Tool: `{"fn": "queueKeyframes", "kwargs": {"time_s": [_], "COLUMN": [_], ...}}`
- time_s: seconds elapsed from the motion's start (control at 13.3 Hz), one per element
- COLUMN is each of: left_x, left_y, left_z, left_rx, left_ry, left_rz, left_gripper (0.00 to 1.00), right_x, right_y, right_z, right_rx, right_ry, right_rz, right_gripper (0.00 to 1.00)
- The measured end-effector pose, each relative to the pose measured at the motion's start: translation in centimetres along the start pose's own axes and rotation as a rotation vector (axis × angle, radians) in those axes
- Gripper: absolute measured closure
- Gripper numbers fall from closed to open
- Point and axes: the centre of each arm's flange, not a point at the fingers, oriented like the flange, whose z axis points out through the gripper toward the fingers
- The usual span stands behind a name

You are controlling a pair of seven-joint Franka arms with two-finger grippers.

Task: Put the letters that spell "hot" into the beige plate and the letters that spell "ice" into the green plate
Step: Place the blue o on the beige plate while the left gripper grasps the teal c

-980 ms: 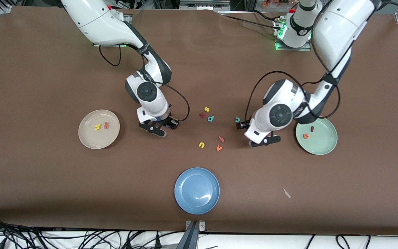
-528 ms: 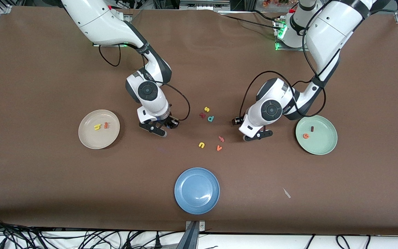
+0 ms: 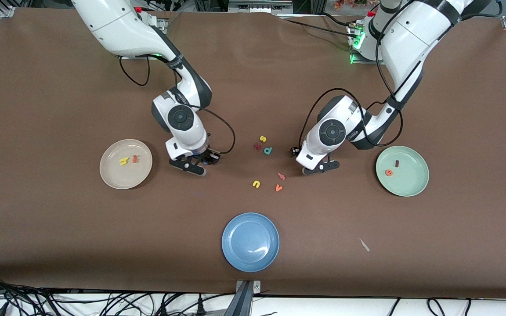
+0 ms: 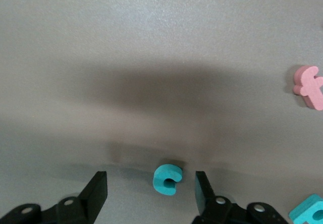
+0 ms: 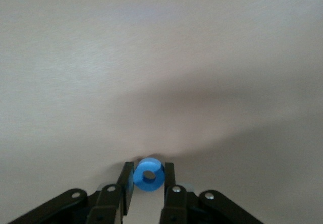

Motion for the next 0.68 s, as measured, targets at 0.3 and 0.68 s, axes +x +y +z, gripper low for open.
{"fn": "queueKeyframes", "kwargs": {"time_s": [0.3, 0.68], "left_x": [0.0, 0.0], "left_y": [0.0, 0.1], "left_z": [0.3, 0.7], "left_rx": [0.002, 0.001], "left_ry": [-0.005, -0.004], "left_rz": [-0.003, 0.002], "left_gripper": [0.43, 0.58], "right_x": [2.7, 5.1], "right_y": [7.2, 17.9], "right_z": [-6.0, -7.8], "right_rx": [-0.078, -0.107], "right_ry": [-0.031, -0.060], "right_rz": [-0.167, -0.337], "right_gripper": [0.72, 0.72]}}
